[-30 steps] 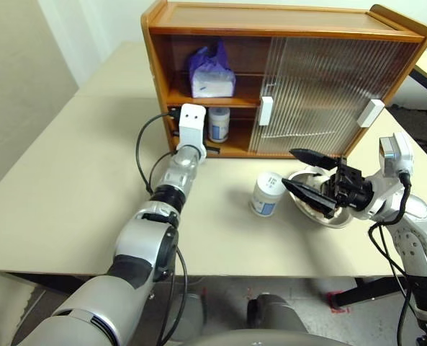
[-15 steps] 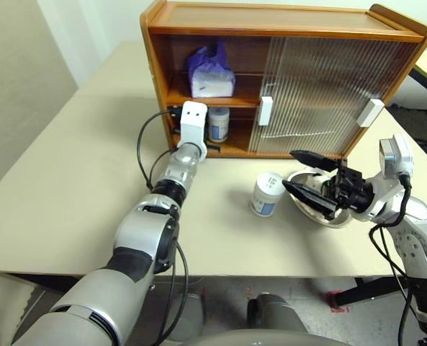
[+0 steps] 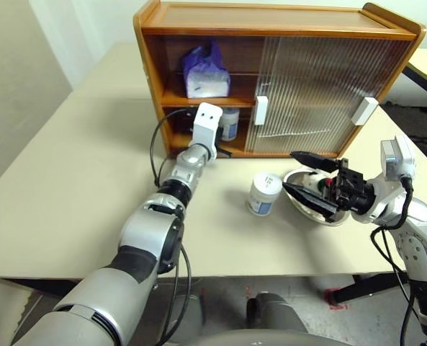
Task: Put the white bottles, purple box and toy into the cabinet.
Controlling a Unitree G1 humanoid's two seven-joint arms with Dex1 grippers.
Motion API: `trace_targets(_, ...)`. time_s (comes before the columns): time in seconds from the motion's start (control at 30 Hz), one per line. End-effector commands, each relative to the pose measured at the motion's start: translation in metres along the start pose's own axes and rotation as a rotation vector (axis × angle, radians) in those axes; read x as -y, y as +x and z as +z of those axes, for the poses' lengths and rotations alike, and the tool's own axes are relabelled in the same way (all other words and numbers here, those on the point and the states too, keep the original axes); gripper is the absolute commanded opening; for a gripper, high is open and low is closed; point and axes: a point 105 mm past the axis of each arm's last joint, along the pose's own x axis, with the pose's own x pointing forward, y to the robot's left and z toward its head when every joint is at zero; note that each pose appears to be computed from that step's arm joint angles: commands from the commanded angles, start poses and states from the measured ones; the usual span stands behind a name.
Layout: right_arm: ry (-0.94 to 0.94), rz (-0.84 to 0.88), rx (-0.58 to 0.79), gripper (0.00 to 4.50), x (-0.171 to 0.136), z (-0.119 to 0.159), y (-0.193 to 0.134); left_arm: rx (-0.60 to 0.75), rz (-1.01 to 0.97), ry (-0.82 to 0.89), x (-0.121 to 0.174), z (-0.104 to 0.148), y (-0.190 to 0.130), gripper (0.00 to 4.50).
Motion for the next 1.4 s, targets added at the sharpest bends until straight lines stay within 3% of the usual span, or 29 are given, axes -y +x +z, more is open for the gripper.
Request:
trace_targets(0.03,-0.012,-0.008,0.004,4.50,0.000,0.003,-0.002,0.008,-0.009,0.008,0.001,0.002,0.001,0.03)
trace_targets(0.27,-0.006,-0.008,0.007,4.50,0.000,0.001,-0.001,-0.003,0.108,0.007,-0.026,-0.005,-0.006,0.03)
trace_targets(0.63,-0.011,-0.011,0.008,4.50,0.000,0.002,0.000,-0.037,0.189,0.055,-0.042,-0.001,-0.006,0.03)
trace_targets(1.17,-0.019,-0.033,0.003,4.50,-0.001,0.004,-0.004,-0.018,0.007,0.018,-0.004,0.003,0.002,0.03)
trace_targets(1.4,-0.012,-0.022,0.009,4.50,-0.001,0.003,0.000,0.008,-0.028,0.003,-0.004,0.004,0.000,0.03)
